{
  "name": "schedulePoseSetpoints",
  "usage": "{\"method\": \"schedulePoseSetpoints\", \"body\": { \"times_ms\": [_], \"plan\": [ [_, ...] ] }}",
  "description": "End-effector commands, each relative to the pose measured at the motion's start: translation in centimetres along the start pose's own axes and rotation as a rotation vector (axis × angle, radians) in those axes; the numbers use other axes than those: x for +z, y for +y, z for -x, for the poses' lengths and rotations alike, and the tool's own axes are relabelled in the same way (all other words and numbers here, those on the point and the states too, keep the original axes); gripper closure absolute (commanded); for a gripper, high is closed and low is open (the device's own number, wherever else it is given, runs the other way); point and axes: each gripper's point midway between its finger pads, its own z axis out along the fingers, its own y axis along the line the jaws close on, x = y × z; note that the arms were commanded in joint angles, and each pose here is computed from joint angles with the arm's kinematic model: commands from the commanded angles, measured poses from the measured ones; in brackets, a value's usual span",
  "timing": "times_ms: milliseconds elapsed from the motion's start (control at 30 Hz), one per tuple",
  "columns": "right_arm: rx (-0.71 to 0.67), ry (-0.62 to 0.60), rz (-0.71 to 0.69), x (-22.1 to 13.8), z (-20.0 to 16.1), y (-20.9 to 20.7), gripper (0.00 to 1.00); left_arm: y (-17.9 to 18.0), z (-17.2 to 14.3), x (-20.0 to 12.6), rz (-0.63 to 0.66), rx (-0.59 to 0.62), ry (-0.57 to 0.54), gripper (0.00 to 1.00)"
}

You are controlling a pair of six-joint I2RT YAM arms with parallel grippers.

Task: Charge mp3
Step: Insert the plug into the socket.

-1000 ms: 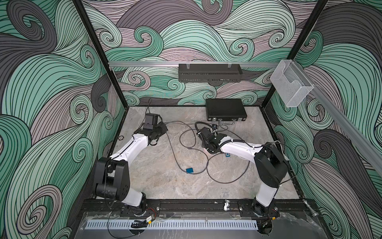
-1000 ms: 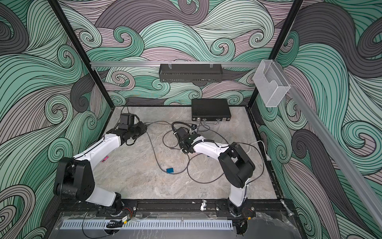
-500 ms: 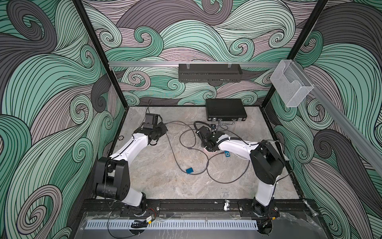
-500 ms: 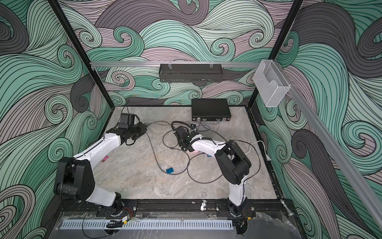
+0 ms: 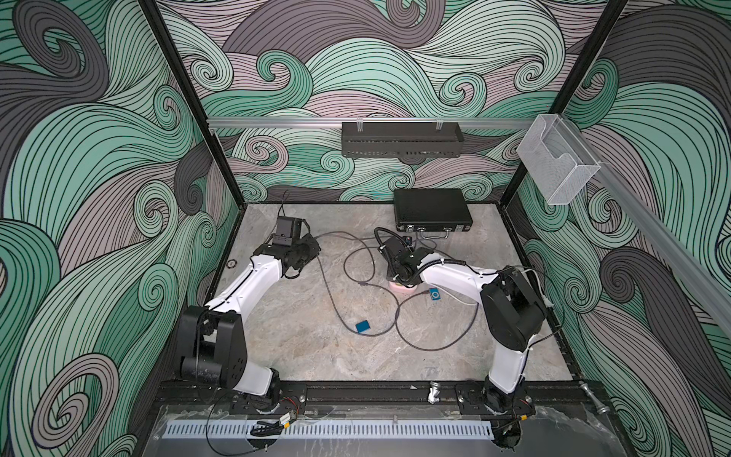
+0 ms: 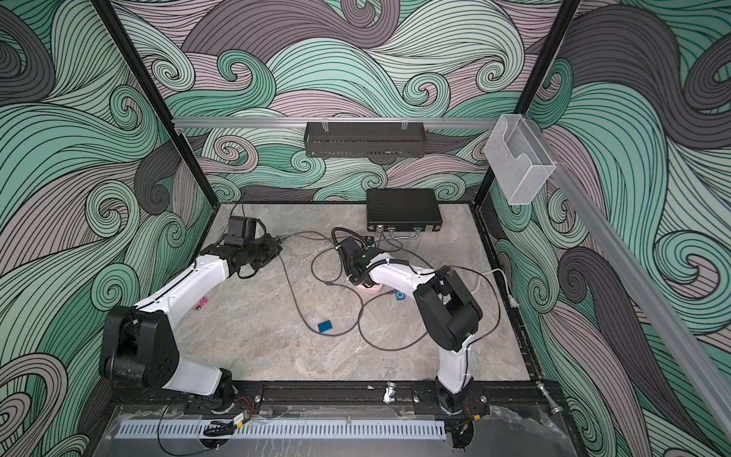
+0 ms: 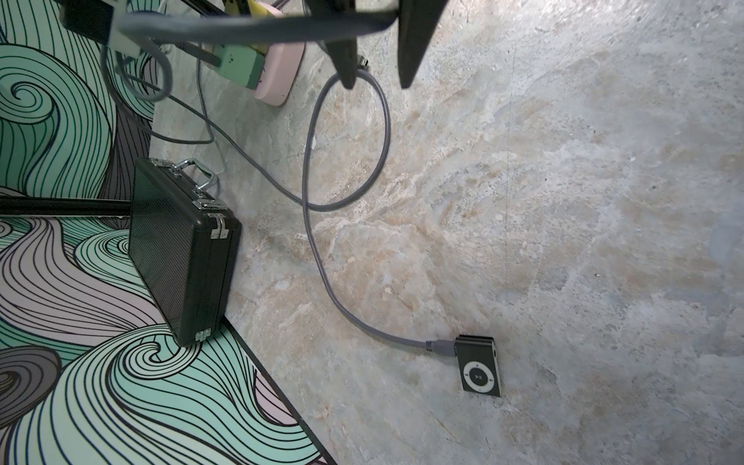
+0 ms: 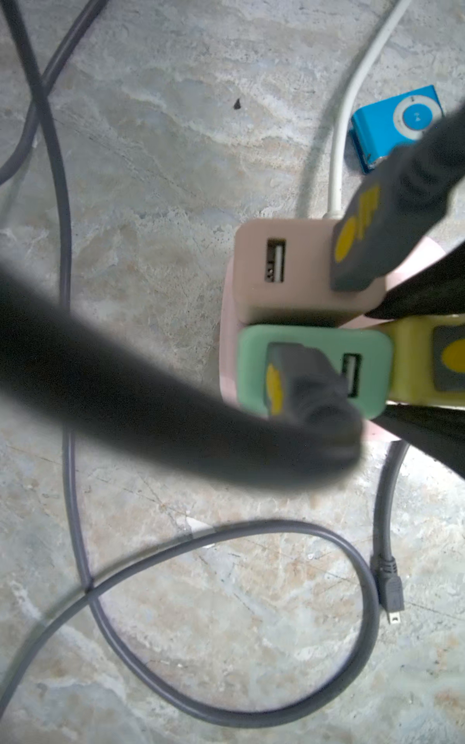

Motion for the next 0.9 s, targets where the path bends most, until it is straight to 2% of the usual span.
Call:
{"method": "schedulePoseSetpoints", "body": {
  "times_ms": [0, 67, 233, 300, 433, 500, 567, 633, 667, 733, 867],
  "plan": [
    [-0.03, 0.059, 0.075, -2.5, -0.2, 0.6, 0.51, -0.7, -0.6, -2.5, -0.005, -0.006, 0.009, 0.79],
    [-0.035, 0.065, 0.121, -4.0, 0.1, 1.1, 0.44, 0.1, -1.6, -2.7, 0.017, -0.005, 0.031, 0.75],
    [-0.033, 0.103, 0.251, -7.1, -0.6, 2.1, 0.41, 1.6, -2.8, -2.4, 0.062, -0.007, 0.056, 0.7],
    [-0.05, 0.145, 0.305, -8.1, -1.6, 2.6, 0.41, 1.6, -3.2, -2.2, 0.069, 0.002, 0.083, 0.62],
    [-0.105, 0.248, 0.394, -9.9, -4.5, 3.0, 0.41, 3.3, -3.8, -2.3, 0.173, 0.026, 0.13, 0.43],
    [-0.15, 0.279, 0.438, -10.6, -5.7, 3.2, 0.41, 4.1, -3.9, -2.6, 0.22, 0.046, 0.138, 0.38],
    [-0.243, 0.254, 0.524, -11.4, -6.1, 4.4, 0.42, 4.6, -3.8, -3.0, 0.255, 0.074, 0.142, 0.38],
    [-0.319, 0.207, 0.571, -11.3, -5.8, 5.8, 0.44, 3.9, -3.6, -3.1, 0.223, 0.104, 0.143, 0.38],
    [-0.349, 0.199, 0.579, -10.9, -5.7, 6.5, 0.48, 3.2, -3.6, -3.1, 0.186, 0.118, 0.145, 0.38],
    [-0.431, 0.185, 0.595, -10.0, -4.9, 8.5, 0.57, 0.7, -4.0, -2.7, 0.05, 0.164, 0.178, 0.38],
    [-0.535, 0.158, 0.566, -6.9, -3.9, 10.3, 0.56, -2.8, -5.0, -3.0, -0.139, 0.226, 0.253, 0.38]
  ]
}}
